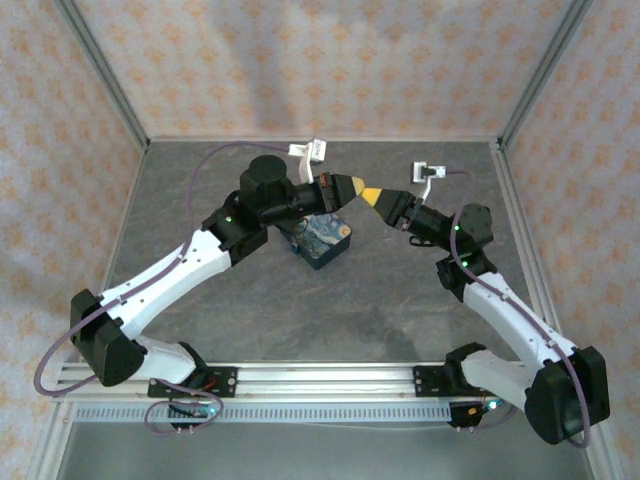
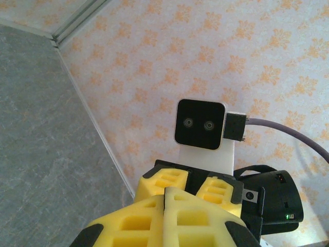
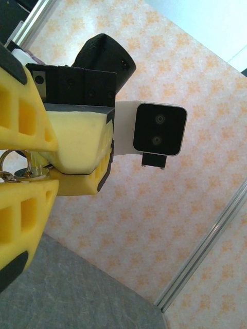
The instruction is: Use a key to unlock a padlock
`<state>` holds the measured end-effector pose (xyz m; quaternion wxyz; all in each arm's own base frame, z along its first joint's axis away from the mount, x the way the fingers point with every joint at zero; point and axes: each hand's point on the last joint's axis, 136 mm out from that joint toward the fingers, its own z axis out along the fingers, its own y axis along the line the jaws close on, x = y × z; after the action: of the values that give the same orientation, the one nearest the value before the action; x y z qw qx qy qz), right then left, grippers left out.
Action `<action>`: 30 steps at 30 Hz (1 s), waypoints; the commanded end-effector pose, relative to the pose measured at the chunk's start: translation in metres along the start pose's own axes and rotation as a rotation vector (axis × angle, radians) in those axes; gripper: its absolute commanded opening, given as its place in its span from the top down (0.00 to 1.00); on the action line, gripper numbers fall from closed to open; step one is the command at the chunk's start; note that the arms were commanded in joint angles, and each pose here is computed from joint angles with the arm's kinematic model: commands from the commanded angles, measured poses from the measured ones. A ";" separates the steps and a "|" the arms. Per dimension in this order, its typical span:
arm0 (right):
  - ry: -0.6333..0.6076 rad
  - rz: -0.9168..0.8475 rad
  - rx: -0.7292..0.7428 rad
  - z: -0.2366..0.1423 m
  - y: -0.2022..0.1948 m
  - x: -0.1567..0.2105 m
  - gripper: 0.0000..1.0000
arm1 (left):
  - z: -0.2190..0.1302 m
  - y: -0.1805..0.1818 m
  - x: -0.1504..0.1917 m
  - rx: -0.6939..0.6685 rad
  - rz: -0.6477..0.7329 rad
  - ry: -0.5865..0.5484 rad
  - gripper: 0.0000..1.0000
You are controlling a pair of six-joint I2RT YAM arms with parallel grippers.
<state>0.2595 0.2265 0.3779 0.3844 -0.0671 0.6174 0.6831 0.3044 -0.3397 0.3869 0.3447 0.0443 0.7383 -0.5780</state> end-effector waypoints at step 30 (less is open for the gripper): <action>0.050 -0.145 -0.005 -0.002 0.021 0.010 1.00 | 0.001 -0.024 0.003 0.048 0.071 0.038 1.00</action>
<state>0.2507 0.2249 0.3766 0.4071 -0.0927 0.6254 0.6592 0.2992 -0.3423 0.3871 0.3413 0.0602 0.7422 -0.5736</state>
